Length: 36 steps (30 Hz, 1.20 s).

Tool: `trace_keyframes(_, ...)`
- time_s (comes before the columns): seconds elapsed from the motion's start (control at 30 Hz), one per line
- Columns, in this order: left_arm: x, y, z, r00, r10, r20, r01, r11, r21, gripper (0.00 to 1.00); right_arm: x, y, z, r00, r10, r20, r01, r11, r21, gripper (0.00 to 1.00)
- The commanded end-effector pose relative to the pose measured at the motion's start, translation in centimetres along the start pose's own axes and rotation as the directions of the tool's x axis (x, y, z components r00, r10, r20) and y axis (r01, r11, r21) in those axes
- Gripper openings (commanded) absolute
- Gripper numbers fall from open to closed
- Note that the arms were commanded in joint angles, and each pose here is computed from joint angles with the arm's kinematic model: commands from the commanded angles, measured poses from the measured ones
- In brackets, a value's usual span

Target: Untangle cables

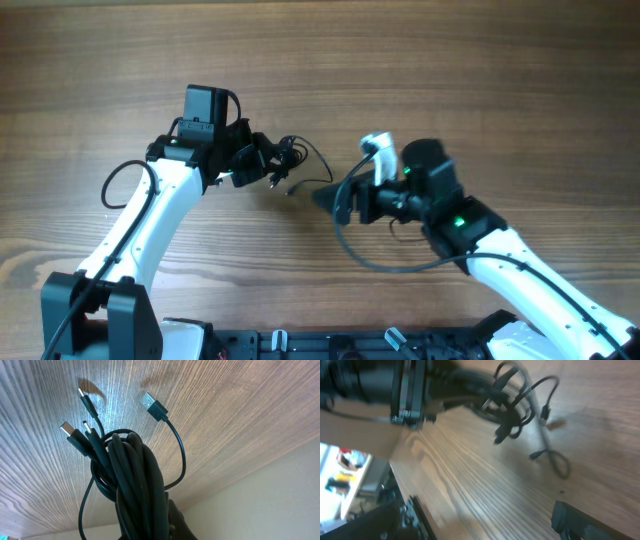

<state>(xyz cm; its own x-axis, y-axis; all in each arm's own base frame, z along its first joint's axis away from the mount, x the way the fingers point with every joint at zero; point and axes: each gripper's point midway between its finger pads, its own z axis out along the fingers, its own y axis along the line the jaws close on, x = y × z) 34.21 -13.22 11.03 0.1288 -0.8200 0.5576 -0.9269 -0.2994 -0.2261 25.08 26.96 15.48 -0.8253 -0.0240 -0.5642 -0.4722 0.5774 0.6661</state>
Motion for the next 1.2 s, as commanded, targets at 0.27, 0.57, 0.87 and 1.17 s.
trace_keyframes(0.27,1.7,1.6,-0.3,0.980,-0.177,-0.088,0.168,0.980,-0.103,0.04,-1.7,-4.2,7.9,0.975,-0.068,0.213,0.016,0.972,0.236,0.59)
trace_keyframes(0.57,3.0,2.1,0.2,0.985,-0.136,-0.109,0.124,0.986,-0.110,0.04,-0.9,-3.3,9.0,0.970,-0.042,0.239,-0.016,0.972,0.235,0.44)
trace_keyframes(0.87,4.4,3.0,-0.1,0.974,-0.137,-0.178,0.108,0.980,-0.165,0.04,-0.8,-4.5,9.3,0.949,0.112,0.294,-0.185,0.955,0.233,0.05)
trace_keyframes(1.17,5.7,3.2,-0.3,0.963,-0.126,-0.239,0.082,0.979,-0.186,0.04,-1.8,-3.3,10.0,0.939,0.108,0.326,-0.167,0.973,0.157,0.21)
